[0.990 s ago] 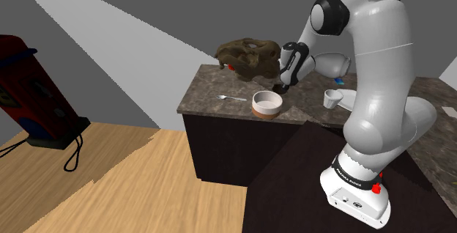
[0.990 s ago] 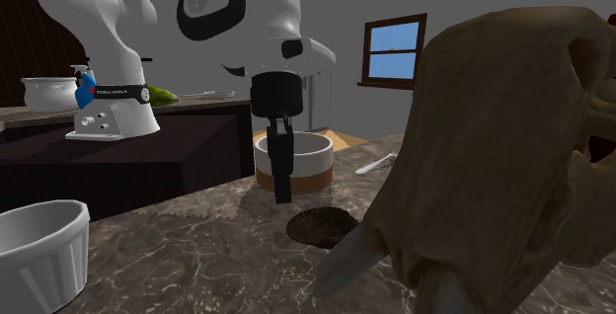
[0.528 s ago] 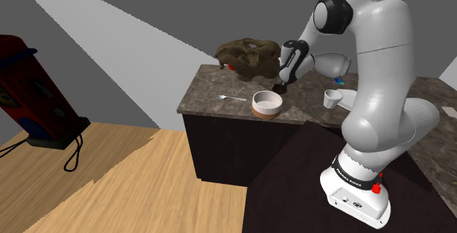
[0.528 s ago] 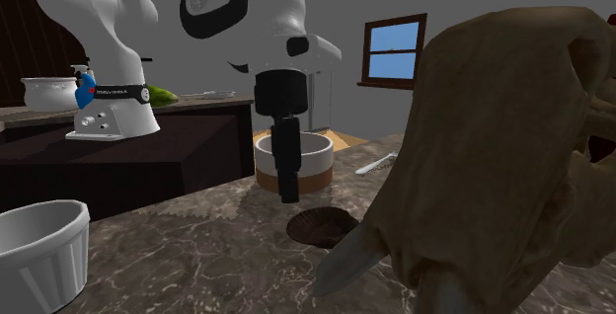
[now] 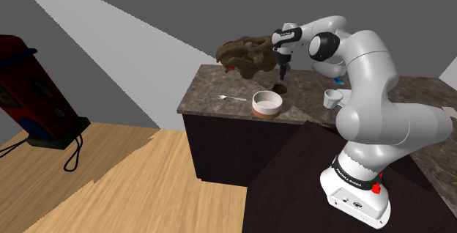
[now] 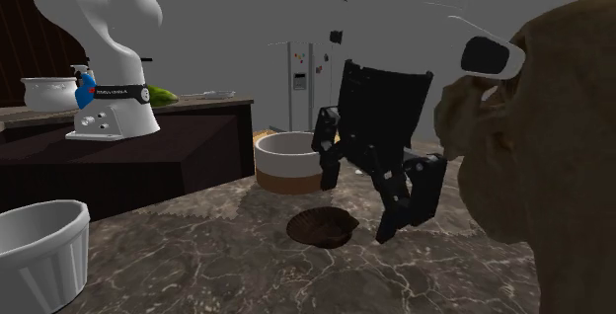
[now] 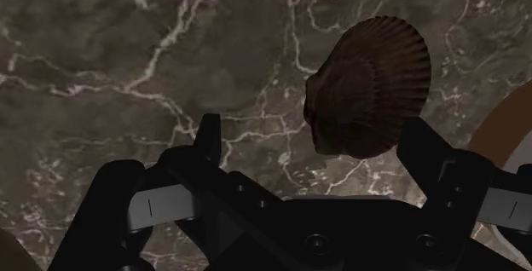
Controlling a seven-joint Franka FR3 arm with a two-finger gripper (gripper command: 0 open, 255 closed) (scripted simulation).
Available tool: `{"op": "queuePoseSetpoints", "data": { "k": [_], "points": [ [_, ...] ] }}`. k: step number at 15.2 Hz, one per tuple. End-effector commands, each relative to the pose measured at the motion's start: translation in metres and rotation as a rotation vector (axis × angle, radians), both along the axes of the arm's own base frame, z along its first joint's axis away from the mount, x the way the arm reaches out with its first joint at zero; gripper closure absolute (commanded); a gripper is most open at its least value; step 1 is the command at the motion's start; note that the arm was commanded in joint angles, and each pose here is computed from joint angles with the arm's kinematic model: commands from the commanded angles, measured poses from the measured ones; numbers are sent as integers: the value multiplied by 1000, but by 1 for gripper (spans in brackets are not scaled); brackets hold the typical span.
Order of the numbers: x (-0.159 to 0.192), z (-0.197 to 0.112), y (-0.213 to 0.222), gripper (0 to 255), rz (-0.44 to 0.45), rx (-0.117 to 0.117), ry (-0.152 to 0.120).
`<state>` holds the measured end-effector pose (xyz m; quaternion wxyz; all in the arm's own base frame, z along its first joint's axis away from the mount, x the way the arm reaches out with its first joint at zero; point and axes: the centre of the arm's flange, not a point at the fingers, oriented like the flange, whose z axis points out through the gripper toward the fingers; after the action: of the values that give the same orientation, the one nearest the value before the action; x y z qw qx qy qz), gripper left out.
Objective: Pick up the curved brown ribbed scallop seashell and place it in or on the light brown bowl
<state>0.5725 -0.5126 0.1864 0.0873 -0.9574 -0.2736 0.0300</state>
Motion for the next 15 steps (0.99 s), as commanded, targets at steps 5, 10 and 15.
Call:
{"op": "queuePoseSetpoints", "data": {
  "k": [5,10,15],
  "points": [
    [-1,-31,3,0,40,67,23],
    [-3,-44,6,0,40,67,23],
    [-3,-44,6,0,40,67,23]
  ]
}}
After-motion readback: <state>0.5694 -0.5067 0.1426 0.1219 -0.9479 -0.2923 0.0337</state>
